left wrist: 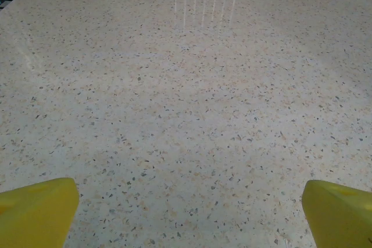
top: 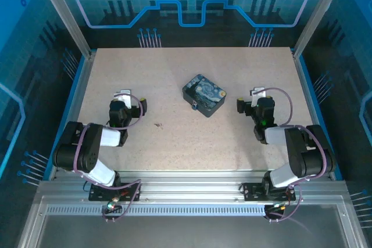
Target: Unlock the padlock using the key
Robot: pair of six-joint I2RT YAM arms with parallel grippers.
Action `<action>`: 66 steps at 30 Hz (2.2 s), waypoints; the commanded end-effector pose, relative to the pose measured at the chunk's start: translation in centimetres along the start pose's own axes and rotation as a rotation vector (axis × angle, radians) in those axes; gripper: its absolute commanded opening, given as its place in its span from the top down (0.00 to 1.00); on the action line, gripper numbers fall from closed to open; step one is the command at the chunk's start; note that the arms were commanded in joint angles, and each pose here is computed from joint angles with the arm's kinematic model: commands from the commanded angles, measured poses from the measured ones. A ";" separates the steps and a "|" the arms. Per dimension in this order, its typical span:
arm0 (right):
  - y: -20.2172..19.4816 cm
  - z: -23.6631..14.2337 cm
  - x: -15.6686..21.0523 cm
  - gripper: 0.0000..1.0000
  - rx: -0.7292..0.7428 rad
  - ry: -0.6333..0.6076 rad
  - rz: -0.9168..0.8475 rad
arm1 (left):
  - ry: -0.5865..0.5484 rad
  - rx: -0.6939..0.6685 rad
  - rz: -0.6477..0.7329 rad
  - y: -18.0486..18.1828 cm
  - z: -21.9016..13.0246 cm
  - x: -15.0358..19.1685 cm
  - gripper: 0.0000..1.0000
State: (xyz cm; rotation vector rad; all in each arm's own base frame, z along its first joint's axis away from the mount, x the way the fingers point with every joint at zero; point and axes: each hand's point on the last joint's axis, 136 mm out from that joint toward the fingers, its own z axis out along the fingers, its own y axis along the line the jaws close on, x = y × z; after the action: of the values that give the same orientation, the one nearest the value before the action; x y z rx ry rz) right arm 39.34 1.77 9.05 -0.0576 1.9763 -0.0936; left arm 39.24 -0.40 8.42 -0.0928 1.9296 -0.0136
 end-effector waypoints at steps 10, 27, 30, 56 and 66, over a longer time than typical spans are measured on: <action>-0.7 0.0 -0.6 0.00 0.026 -0.025 0.015 | -0.029 0.014 0.004 0.0 0.1 -1.3 0.01; -0.7 0.0 -0.6 0.00 0.026 -0.027 0.016 | -0.024 0.017 -0.007 0.1 0.2 -1.3 0.01; -0.8 -0.2 -1.4 0.00 0.016 -0.014 0.019 | -0.026 0.029 -0.002 -0.1 -0.1 -2.0 0.01; 2.7 -8.8 -8.4 0.00 -0.292 0.300 0.645 | 0.237 0.476 -0.429 -10.8 -0.1 -13.9 0.01; 4.7 -10.1 -5.0 0.00 -0.328 0.419 0.692 | 0.498 0.543 -0.289 -19.3 4.8 -10.6 0.03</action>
State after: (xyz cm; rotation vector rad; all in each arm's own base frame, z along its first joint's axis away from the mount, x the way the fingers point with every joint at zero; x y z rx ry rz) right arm 33.65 5.98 18.52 0.4438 2.2343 0.6479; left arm 49.03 -17.01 19.49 -0.0586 2.2109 -0.8034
